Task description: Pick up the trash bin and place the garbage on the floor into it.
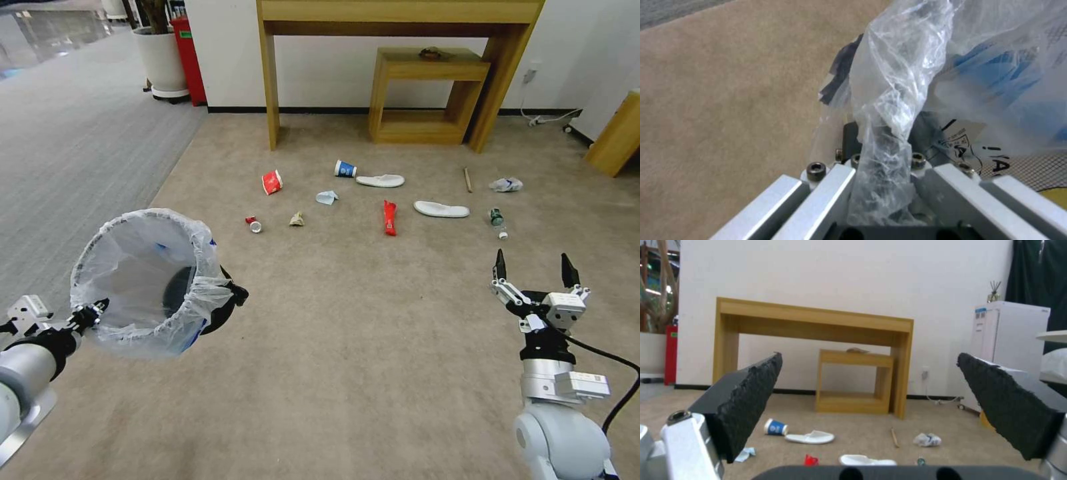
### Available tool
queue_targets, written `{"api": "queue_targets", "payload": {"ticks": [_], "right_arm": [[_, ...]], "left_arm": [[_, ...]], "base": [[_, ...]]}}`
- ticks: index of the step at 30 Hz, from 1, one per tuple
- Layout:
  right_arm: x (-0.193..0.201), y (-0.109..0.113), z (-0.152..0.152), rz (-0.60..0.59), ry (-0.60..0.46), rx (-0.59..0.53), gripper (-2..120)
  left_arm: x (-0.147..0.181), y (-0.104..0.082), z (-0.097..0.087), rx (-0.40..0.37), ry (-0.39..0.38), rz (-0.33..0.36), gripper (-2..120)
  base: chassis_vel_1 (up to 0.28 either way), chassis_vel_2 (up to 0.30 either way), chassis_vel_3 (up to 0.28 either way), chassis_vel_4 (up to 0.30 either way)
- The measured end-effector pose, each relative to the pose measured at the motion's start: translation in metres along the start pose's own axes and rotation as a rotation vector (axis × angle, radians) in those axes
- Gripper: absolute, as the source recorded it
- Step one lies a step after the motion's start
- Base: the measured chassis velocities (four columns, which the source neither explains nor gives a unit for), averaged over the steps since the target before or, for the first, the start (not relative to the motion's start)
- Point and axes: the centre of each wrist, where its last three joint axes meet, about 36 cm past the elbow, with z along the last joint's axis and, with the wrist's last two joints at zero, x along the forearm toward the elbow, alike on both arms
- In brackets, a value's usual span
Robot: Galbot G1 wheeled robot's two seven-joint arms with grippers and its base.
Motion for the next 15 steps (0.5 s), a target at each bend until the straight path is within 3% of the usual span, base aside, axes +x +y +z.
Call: {"api": "queue_targets", "payload": {"ticks": [15], "right_arm": [[0.0004,-0.0017,0.0004,0.002,0.001,0.002,100]], "left_arm": [[-0.0009,0.0003,0.0007,0.0,-0.001,0.0,0]], "base": [[-0.153,0.155,0.155,-0.144]]}}
